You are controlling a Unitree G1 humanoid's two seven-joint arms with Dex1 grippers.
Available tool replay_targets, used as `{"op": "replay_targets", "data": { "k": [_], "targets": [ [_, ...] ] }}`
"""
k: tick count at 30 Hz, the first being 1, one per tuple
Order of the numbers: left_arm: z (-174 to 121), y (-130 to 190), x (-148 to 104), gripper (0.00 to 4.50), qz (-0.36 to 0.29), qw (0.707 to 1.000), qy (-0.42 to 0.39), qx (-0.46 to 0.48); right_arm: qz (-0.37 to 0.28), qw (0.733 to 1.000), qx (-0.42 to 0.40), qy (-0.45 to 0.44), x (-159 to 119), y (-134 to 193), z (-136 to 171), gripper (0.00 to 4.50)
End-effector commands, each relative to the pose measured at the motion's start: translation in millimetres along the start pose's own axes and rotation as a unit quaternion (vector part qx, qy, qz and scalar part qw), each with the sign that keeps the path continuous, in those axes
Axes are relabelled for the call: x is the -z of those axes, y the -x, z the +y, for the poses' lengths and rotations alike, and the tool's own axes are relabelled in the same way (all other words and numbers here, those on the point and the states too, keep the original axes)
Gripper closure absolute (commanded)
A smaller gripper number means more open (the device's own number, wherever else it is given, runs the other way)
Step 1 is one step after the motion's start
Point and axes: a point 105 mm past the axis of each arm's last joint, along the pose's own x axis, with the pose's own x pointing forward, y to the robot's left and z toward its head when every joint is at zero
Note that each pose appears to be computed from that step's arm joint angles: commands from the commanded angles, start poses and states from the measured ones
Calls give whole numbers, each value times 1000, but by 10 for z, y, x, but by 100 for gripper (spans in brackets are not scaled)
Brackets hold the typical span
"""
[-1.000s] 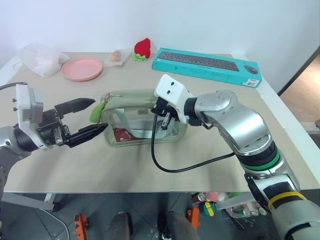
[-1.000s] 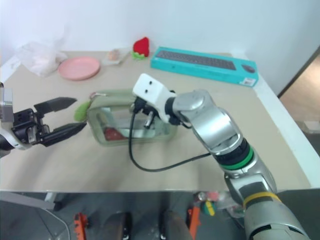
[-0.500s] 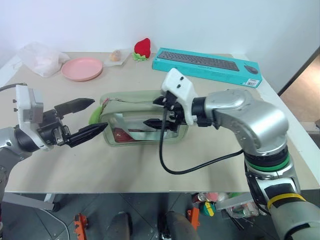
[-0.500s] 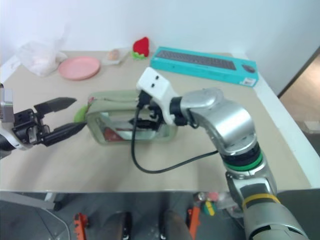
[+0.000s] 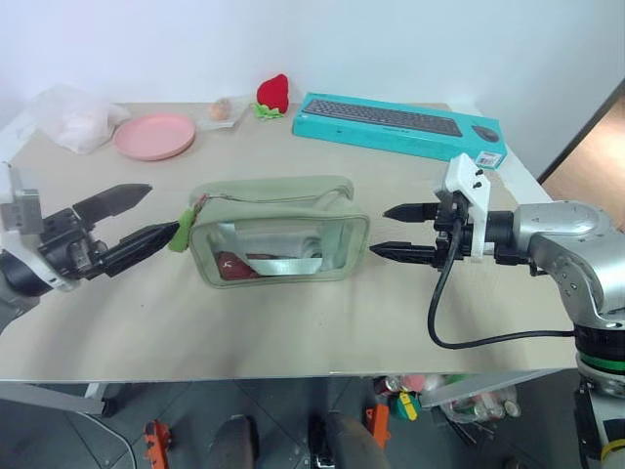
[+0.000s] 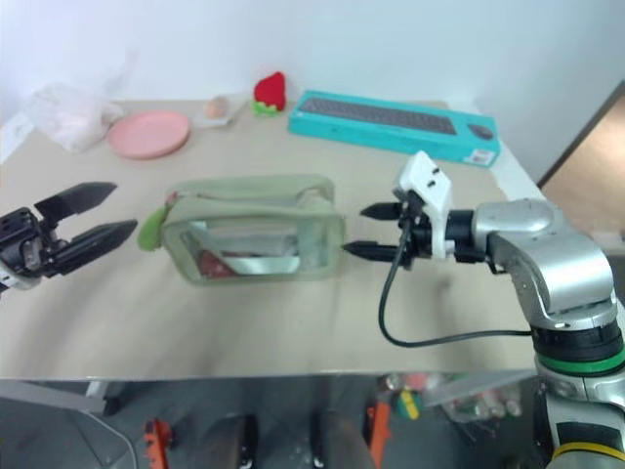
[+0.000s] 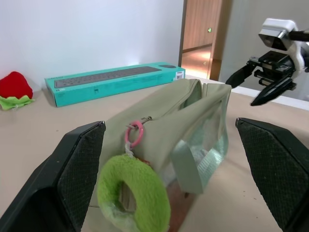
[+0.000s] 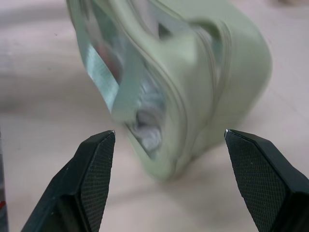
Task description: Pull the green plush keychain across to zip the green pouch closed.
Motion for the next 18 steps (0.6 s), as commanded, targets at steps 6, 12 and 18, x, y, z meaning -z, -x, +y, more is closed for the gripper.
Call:
{"op": "replay_targets", "data": {
  "k": [6, 12, 18],
  "targets": [
    [-188, -129, -146, 0, -23, 998, -7, 56, -12, 1000, -9, 11, 7, -204, -11, 76],
    [-470, -308, -168, 0, -27, 990, 12, 141, -24, 999, -28, 11, -37, -351, 10, 76],
    [-593, -316, 22, 0, 26, 984, 12, 176, -33, 999, -33, 11, -86, -402, 8, 76]
  ]
}}
